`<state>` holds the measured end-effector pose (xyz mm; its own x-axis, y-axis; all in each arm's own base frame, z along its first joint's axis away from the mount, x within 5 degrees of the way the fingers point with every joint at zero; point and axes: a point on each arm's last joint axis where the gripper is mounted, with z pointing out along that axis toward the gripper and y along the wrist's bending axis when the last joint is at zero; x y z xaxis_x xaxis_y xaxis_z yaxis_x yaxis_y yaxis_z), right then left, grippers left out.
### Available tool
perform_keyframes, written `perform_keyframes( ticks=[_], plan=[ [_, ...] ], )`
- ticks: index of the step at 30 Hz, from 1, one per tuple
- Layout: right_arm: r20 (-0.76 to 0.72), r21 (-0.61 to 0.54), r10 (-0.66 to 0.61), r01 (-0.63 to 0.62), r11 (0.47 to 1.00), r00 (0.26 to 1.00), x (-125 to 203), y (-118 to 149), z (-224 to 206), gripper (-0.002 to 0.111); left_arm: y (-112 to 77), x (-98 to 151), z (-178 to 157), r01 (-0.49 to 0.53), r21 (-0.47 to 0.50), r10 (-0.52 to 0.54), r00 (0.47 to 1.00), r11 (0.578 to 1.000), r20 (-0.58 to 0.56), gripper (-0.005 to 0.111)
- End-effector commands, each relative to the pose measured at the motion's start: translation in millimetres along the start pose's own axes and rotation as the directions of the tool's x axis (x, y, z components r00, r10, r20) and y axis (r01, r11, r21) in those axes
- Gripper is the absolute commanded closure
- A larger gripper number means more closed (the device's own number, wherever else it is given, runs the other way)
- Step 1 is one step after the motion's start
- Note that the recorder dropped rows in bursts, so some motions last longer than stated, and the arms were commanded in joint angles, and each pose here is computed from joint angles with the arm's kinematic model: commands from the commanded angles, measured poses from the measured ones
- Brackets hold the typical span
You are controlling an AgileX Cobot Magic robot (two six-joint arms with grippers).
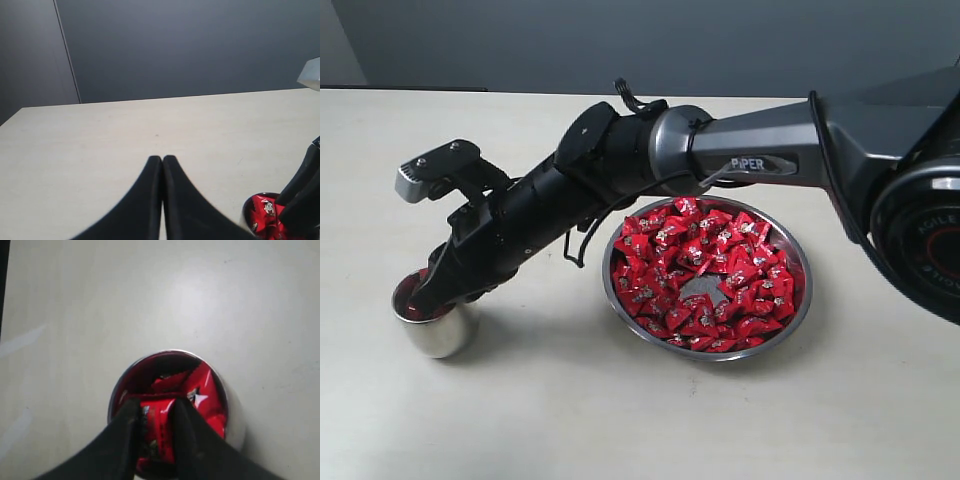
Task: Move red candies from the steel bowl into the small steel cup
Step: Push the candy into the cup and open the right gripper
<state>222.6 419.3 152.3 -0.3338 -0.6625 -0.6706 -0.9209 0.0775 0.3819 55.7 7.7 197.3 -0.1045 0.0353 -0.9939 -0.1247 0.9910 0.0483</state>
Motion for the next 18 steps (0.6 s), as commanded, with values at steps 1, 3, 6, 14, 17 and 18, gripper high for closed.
perform_keyframes(
  ticks=[1,3,6,14,17,18],
  plan=[
    [0.005,0.009,-0.002,0.002,1.0,1.0,-2,-1,0,0.083,0.0,1,0,0.0,-0.001,0.0,1.0,1.0,0.006,0.106],
    [0.008,0.01,0.018,-0.018,1.0,1.0,-4,-1,0,0.072,0.0,1,0,0.0,-0.001,0.0,1.0,1.0,0.006,0.106],
    [0.017,0.012,0.02,-0.02,1.0,1.0,-7,-1,-1,0.069,0.0,1,0,0.0,-0.001,0.0,1.0,1.0,0.006,0.106],
    [0.024,0.005,0.002,-0.002,1.0,1.0,-13,4,-1,0.069,0.0,1,0,0.0,-0.001,0.0,1.0,1.0,0.006,0.106],
    [0.028,0.004,0.004,-0.004,1.0,1.0,-13,4,-1,0.069,0.0,1,0,0.0,-0.001,0.0,1.0,1.0,0.006,0.106],
    [0.031,0.004,0.002,-0.003,1.0,1.0,-14,4,-1,0.069,0.0,1,0,0.0,-0.001,0.0,1.0,1.0,0.006,0.106]
  ],
)
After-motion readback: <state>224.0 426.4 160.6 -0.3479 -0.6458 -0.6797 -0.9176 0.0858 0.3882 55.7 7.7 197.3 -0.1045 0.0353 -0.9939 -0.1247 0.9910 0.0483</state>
